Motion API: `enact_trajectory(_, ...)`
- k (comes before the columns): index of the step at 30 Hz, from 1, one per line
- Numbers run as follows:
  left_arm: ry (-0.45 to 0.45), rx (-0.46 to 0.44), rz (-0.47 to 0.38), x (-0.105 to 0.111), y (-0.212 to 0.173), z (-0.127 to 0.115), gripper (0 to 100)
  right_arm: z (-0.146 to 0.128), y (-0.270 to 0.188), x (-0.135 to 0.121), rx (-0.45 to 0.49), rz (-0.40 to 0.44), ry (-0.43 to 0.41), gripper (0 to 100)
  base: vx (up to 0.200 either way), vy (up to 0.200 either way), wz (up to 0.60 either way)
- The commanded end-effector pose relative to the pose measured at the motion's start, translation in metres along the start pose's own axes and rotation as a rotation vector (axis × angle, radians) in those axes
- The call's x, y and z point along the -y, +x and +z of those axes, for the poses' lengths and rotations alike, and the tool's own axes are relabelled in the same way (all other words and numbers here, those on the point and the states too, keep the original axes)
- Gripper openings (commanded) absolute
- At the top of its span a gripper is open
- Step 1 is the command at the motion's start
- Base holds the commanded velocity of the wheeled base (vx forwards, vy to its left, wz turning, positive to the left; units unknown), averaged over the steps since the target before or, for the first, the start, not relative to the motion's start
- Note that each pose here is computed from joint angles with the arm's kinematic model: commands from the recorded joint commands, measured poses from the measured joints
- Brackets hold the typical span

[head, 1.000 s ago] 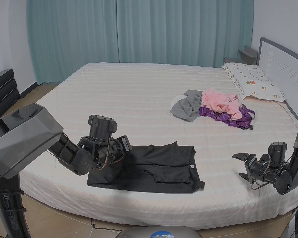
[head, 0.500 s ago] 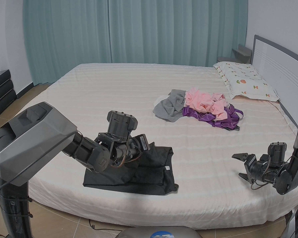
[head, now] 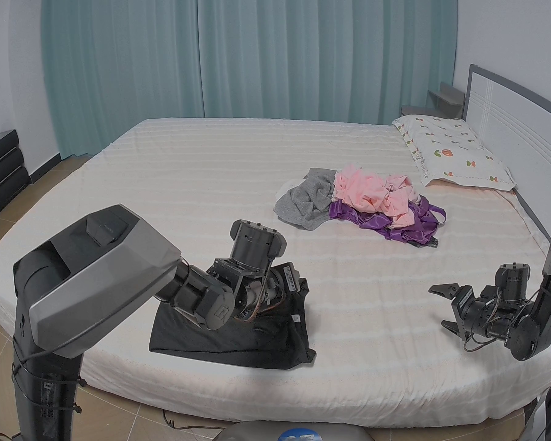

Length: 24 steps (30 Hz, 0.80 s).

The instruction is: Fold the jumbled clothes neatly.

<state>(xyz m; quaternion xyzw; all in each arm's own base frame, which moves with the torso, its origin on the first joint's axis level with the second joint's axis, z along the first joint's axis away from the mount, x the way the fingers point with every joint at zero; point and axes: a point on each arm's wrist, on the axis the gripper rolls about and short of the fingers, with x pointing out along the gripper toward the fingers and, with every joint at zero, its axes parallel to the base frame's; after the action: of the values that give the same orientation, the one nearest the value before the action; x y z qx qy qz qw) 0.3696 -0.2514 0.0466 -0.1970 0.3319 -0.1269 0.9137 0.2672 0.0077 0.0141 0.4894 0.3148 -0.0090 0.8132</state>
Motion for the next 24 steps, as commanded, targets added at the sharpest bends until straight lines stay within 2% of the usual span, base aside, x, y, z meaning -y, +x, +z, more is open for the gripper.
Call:
enact_trajectory(1, 0.002, -0.010, 0.002, 0.000, 0.002, -0.005, 100, 0.000, 0.000, 0.001, -0.002, -0.002, 0.001, 100, 0.000, 0.000, 0.00)
enact_trajectory(8, -0.041, 0.056, 0.047, -0.002, -0.018, 0.008, 100, 0.000, 0.000, 0.001, -0.002, -0.002, 0.001, 100, 0.000, 0.000, 0.00)
enact_trajectory(13, -0.100, 0.074, 0.062, -0.015, -0.046, 0.021, 100, -0.001, 0.001, 0.000, -0.004, -0.003, 0.000, 100, 0.000, 0.000, 0.00)
enact_trajectory(14, -0.146, 0.084, 0.073, -0.023, -0.057, 0.026, 100, -0.003, 0.000, 0.001, -0.011, -0.004, -0.002, 100, 0.000, 0.000, 0.00)
enact_trajectory(16, -0.177, 0.085, 0.082, -0.029, -0.063, 0.028, 100, -0.004, 0.001, 0.000, -0.016, -0.004, -0.004, 100, 0.000, 0.000, 0.00)
enact_trajectory(17, -0.225, 0.072, 0.076, -0.041, -0.074, 0.032, 100, -0.005, 0.001, 0.000, -0.019, -0.003, -0.006, 100, 0.000, 0.000, 0.00)
enact_trajectory(24, -0.405, 0.019, 0.068, -0.074, -0.103, 0.034, 100, -0.007, 0.000, 0.000, -0.026, -0.005, -0.008, 100, 0.000, 0.029, 0.00)
